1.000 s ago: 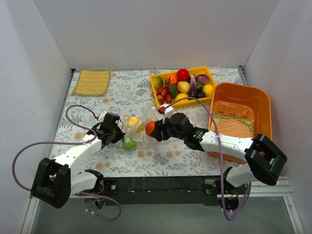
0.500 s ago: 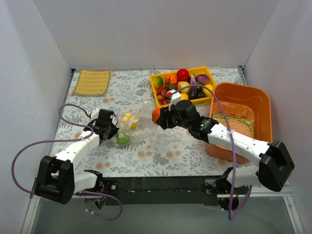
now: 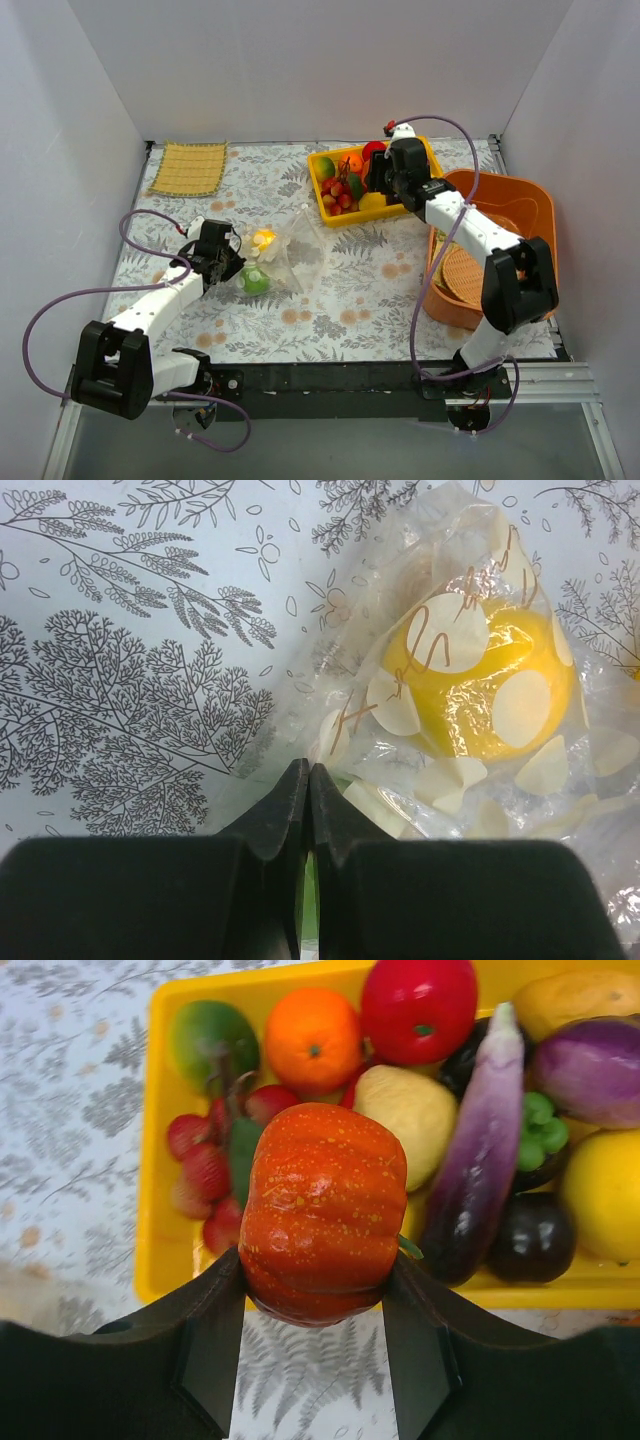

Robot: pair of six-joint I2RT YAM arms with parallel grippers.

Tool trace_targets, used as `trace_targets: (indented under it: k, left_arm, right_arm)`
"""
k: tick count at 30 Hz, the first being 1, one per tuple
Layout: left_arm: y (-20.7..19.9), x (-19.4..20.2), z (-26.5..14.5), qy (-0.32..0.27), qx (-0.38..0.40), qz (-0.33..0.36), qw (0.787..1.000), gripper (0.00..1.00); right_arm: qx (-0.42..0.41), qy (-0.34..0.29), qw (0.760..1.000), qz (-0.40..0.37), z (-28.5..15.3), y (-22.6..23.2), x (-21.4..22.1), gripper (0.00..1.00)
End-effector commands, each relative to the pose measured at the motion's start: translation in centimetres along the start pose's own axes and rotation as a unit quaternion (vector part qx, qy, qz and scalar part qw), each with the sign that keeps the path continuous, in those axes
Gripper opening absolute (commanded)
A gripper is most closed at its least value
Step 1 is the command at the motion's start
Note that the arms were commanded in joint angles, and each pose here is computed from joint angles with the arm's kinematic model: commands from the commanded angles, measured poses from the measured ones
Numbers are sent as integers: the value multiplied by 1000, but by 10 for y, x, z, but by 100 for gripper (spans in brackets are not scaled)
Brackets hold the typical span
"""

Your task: Open the zip-top bag and remove the fake food

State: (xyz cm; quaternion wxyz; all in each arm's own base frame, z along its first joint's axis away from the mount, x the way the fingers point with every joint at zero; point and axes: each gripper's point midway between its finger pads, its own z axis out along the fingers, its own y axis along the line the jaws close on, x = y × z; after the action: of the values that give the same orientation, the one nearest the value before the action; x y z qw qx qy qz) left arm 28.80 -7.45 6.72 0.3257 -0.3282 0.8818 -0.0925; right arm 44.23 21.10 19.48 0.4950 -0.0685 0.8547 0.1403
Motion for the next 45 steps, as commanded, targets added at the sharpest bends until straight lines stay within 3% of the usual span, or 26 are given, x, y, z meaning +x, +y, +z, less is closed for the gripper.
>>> trace_targets:
  k: [1,9,14,23,26,29,45]
  left_arm:
    - [-16,-8,-10,-7,42,-3,999,0]
    - [-28,-10,-16,-3,67,6,998,0]
    - [-30,-10,-16,0,71,10,997,0]
    - [-29,-6,-14,4,74,13,997,0]
    - [-27,-4,-12,6,73,13,997,0]
    - [-27,-3,-12,7,74,12,997,0]
    - [-24,-1,-8,6,70,10,997,0]
  right_arm:
    - [33,-31,999,12,30,-35,-36,11]
    - [36,-18,999,15,94,-52,-35,12]
    - [20,-22,999,19,109,-47,-35,16]
    - [7,6,1000,30,115,-44,-9,51]
    - [10,-5,1000,28,107,-44,-20,69]
    - [9,-10,1000,23,102,-43,-27,74]
    - [2,-19,999,36,57,-36,-38,75]
